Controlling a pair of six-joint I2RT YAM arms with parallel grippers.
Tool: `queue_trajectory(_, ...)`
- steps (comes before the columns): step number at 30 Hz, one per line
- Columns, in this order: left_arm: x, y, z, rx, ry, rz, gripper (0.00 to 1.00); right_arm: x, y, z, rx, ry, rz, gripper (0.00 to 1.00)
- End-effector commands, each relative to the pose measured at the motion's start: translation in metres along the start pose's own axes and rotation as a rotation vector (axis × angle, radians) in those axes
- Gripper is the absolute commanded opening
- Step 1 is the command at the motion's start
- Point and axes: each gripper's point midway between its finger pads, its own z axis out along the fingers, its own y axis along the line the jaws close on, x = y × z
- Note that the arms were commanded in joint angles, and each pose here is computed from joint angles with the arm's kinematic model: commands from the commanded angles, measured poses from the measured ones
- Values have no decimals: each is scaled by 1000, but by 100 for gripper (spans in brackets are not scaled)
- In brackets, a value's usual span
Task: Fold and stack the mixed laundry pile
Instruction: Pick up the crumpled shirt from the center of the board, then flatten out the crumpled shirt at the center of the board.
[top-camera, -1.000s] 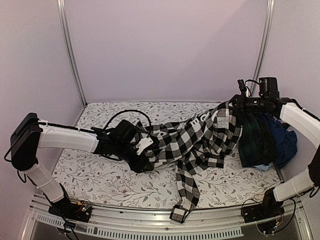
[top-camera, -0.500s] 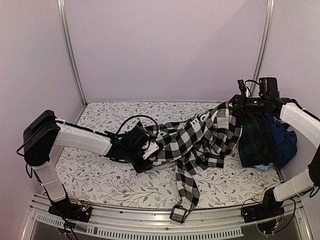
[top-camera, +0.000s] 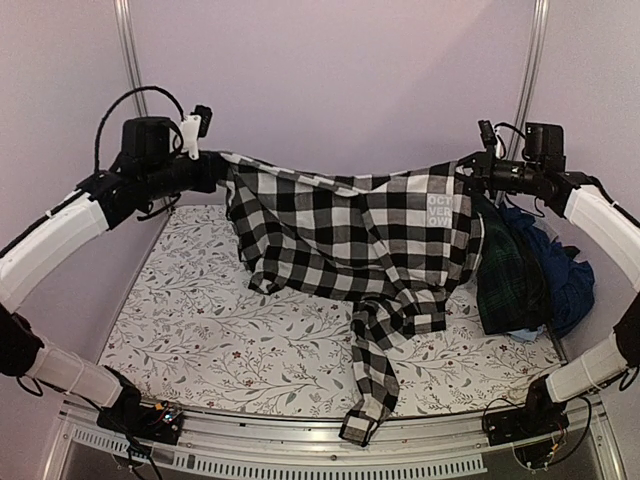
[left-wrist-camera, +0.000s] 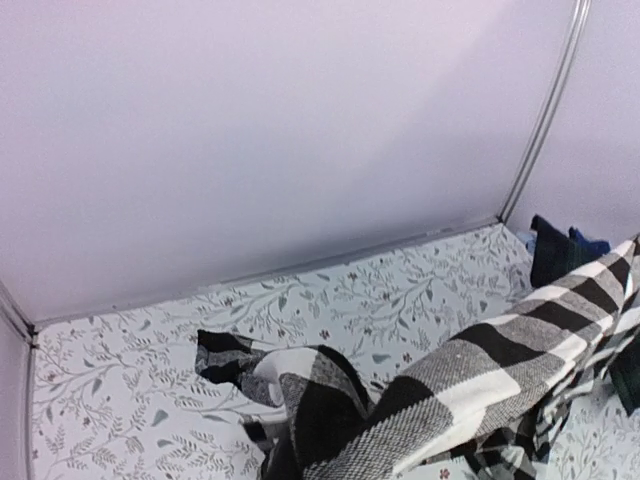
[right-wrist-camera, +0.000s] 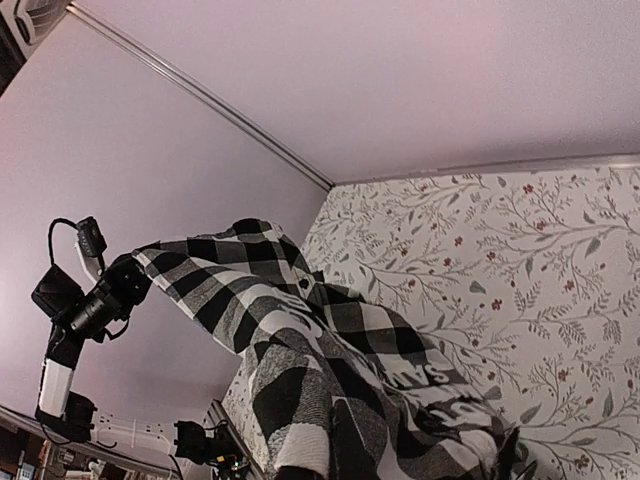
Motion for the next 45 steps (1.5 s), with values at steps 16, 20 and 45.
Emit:
queue_trajectory(16, -241, -15, -212, 68, -555, -19, 0, -76, 273, -57, -376, -169, -447, 0)
queue_trajectory(20, -234, -31, -257, 151, -603, -11, 0, -35, 305, -76, -409, -176, -497, 0)
queue_trajectory(45, 26, 155, 9, -377, 62, -398, 27, -62, -15, 89, 131, -26, -140, 35)
